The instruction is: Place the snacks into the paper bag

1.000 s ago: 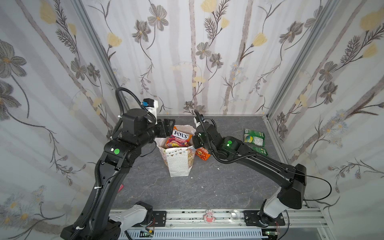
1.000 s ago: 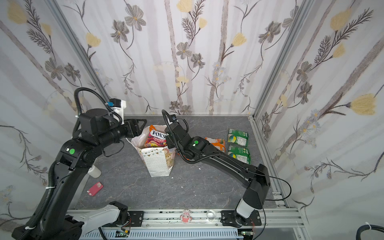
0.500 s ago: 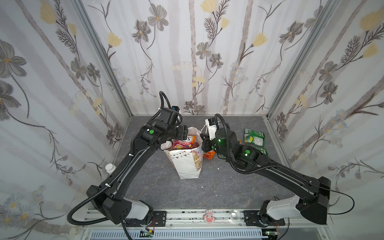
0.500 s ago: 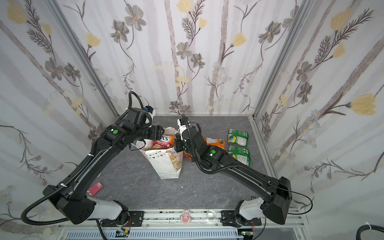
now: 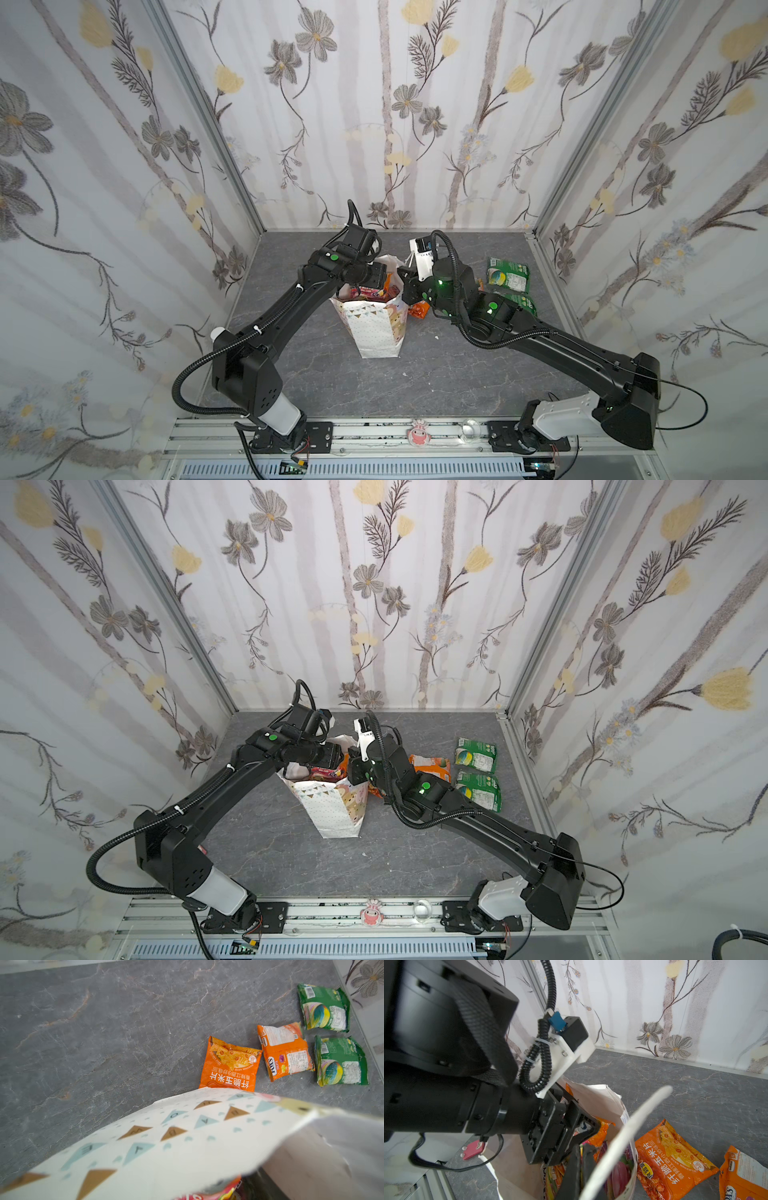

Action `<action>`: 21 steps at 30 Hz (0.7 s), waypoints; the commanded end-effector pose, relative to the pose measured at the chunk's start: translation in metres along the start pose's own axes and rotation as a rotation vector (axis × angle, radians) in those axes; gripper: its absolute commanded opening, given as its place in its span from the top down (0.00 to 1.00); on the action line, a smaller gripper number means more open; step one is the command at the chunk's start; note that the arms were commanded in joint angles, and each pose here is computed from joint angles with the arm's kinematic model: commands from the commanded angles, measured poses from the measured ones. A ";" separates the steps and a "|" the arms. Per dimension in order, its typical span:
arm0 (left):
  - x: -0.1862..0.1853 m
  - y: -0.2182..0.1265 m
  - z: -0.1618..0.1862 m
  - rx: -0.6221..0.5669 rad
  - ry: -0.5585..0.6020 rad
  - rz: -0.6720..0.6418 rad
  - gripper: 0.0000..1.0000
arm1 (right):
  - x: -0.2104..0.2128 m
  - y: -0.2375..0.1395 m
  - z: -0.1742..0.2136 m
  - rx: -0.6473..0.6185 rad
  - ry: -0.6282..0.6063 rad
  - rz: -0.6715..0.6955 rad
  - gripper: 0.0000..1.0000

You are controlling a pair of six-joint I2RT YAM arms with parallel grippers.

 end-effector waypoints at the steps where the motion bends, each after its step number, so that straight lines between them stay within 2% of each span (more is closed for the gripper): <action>1: -0.001 0.017 0.002 0.030 -0.003 0.036 0.36 | 0.004 -0.004 -0.013 -0.090 0.031 -0.047 1.00; 5: -0.004 0.036 0.011 0.084 0.002 0.039 0.41 | 0.001 -0.004 -0.011 -0.087 0.034 -0.042 1.00; 8: -0.002 0.026 0.004 0.038 0.009 -0.010 0.42 | -0.002 -0.001 -0.009 -0.076 0.035 -0.042 1.00; 14: 0.005 -0.059 -0.030 -0.152 0.000 -0.097 0.28 | -0.005 0.004 -0.005 -0.053 0.039 -0.046 1.00; 21: 0.039 -0.146 -0.016 -0.305 -0.086 -0.227 0.16 | -0.005 0.006 -0.003 -0.046 0.039 -0.045 1.00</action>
Point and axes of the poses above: each gripper's point midway between its finger pads, its own y axis out along the fingers, its own x axis along the line the jaws close on, z = x × y, the point moved 10 cm from there along -y, back along the fingers, and after that the axes turned 3 degrees about -y, right-handed, at the moved point
